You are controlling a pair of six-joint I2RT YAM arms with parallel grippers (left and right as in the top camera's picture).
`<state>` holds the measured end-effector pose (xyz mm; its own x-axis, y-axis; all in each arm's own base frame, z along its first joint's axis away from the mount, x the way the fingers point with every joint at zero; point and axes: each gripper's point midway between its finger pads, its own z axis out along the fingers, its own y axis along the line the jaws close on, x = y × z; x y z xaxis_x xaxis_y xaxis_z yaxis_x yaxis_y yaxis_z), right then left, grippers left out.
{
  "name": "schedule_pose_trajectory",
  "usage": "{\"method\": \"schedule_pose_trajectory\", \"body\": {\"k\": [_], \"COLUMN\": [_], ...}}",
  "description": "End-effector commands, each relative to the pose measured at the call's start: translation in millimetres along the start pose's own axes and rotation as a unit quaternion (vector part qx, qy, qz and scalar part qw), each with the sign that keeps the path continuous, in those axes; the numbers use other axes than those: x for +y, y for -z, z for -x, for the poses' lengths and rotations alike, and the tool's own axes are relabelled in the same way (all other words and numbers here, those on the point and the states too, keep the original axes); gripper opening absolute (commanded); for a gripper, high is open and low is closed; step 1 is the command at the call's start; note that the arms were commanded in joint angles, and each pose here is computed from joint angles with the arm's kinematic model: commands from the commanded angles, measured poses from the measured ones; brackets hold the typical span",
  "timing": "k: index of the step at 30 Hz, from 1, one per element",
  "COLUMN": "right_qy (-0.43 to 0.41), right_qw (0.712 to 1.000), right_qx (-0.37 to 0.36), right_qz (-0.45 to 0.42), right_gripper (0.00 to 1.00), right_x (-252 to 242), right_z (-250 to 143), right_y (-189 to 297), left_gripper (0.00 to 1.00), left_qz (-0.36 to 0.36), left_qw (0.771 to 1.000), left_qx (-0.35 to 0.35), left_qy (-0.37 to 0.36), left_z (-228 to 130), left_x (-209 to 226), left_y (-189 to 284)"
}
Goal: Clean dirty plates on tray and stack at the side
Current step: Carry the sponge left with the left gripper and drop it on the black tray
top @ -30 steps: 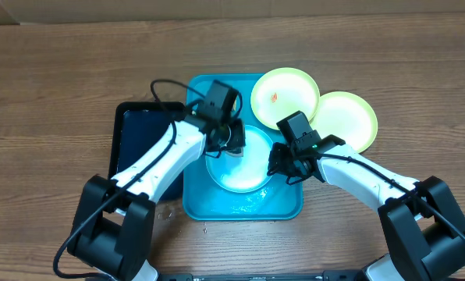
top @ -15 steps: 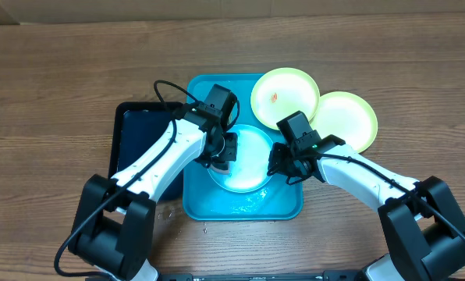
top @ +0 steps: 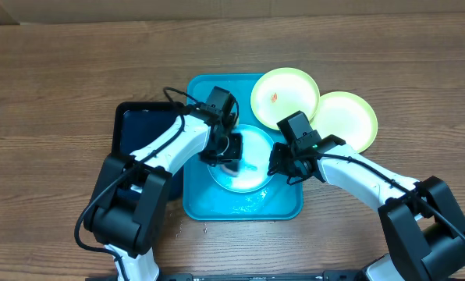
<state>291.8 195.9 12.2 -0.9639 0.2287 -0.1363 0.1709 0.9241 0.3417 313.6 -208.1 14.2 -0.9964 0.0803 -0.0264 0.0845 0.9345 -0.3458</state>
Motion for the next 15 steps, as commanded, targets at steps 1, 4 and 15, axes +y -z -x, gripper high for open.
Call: {"method": "schedule_pose_trajectory", "body": {"k": [1, 4, 15], "right_qy": [0.002, 0.002, 0.001], "right_qw": [1.0, 1.0, 1.0], "right_qx": [0.005, 0.005, 0.006], "right_qz": [-0.004, -0.004, -0.006], "right_gripper": [0.04, 0.04, 0.04], "right_x": [-3, -3, -4], "right_z": [-4, -4, -4], "right_y": [-4, -4, -4], "left_gripper": [0.04, 0.04, 0.04], "left_qz": [-0.112, -0.122, 0.207], "left_qw": [0.992, 0.989, 0.969], "left_qx": [0.023, -0.01, -0.11], "left_qy": [-0.057, -0.08, 0.072], "left_z": [-5, 8, 15], "left_x": [-49, -63, 68], "left_y": [11, 39, 130]}}
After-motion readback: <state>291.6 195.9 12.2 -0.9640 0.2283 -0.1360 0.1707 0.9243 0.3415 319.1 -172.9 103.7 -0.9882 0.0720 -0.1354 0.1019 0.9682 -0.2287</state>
